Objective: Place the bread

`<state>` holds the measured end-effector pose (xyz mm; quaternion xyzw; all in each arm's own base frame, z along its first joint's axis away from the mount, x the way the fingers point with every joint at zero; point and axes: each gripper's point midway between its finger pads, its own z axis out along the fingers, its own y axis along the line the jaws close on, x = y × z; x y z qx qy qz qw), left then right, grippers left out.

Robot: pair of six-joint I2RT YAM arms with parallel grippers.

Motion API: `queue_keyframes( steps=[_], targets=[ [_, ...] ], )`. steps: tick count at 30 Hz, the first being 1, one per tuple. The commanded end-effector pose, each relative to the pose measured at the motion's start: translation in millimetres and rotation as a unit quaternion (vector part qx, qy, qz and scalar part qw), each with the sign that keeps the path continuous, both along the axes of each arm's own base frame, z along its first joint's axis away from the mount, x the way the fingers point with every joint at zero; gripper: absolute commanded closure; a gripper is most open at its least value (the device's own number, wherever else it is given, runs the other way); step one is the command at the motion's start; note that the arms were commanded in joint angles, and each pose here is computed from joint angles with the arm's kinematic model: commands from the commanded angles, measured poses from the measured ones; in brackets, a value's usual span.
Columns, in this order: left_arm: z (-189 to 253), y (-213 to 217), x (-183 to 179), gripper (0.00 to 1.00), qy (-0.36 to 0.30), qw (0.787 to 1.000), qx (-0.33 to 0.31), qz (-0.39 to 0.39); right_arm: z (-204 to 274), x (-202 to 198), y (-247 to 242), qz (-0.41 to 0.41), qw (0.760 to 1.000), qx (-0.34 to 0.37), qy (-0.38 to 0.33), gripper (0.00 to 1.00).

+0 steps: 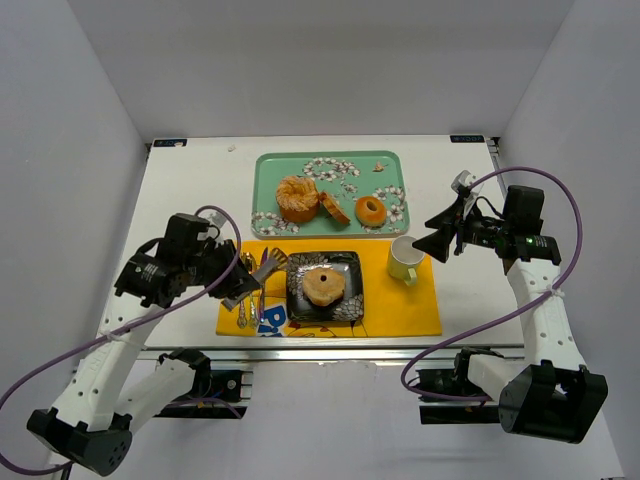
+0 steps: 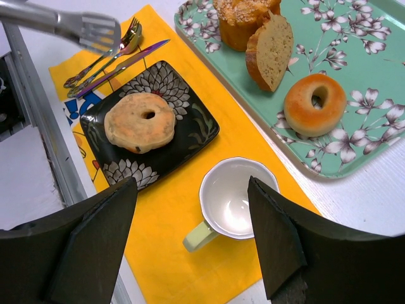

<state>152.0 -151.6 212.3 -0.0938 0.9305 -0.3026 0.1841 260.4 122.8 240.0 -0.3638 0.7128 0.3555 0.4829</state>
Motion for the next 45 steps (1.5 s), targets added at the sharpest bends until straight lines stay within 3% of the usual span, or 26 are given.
queue_keyframes(
  steps=[1,5,7,10,12,14,15,16,18,22,25,28,33,35,45],
  targets=[
    [13.9,28.8,24.3,0.70,-0.043,0.994,0.068,0.073,11.7,-3.5,3.5,0.012,1.000,0.005,-0.023,0.24],
    [5.4,70.1,59.1,0.76,-0.073,0.970,0.183,0.144,10.1,-5.8,4.6,0.015,1.000,0.009,-0.019,0.24],
    [2.6,96.6,83.6,0.79,-0.109,0.948,0.253,0.163,10.6,-6.5,4.9,0.017,1.000,0.010,-0.020,0.24],
    [-18.3,133.4,122.4,0.86,-0.135,0.925,0.322,0.147,12.6,-6.2,5.2,0.021,0.999,0.009,-0.027,0.24],
    [-48.4,163.5,134.7,0.95,-0.115,0.918,0.353,0.143,13.9,-6.3,5.1,0.022,0.999,0.007,-0.029,0.24],
    [-56.6,178.4,156.0,1.00,-0.149,0.902,0.393,0.100,19.1,-5.8,5.5,0.024,0.999,0.008,-0.035,0.24],
    [-76.6,187.1,156.0,1.00,-0.132,0.900,0.406,0.082,19.4,-6.5,5.9,0.026,0.999,0.009,-0.035,0.24],
    [-77.4,191.1,168.6,1.00,-0.162,0.891,0.421,0.052,19.8,-7.0,6.4,0.028,0.999,0.011,-0.036,0.24],
    [-101.8,184.6,167.9,1.00,-0.173,0.894,0.413,0.010,21.0,-7.6,6.8,0.028,0.999,0.012,-0.035,0.24],
    [-114.0,190.5,182.2,1.00,-0.239,0.874,0.422,-0.018,19.1,-10.3,6.8,0.027,0.999,0.012,-0.030,0.24],
    [-132.3,192.8,179.8,1.00,-0.233,0.868,0.436,-0.047,16.3,-11.7,6.9,0.028,0.999,0.012,-0.026,0.24],
    [-152.6,194.3,172.4,0.95,-0.208,0.867,0.443,-0.093,14.8,-10.9,6.4,0.026,0.999,0.010,-0.025,0.24],
    [-166.4,198.0,166.1,0.78,-0.194,0.862,0.450,-0.130,11.2,-10.7,6.3,0.024,0.999,0.011,-0.018,0.24],
    [-168.4,198.7,164.9,0.68,-0.193,0.862,0.451,-0.130,11.2,-10.8,6.4,0.025,0.999,0.012,-0.017,0.24],
    [-163.9,204.1,166.5,0.48,-0.194,0.864,0.453,-0.106,14.2,-11.8,5.0,0.027,0.999,0.001,-0.029,0.24]
  ],
)
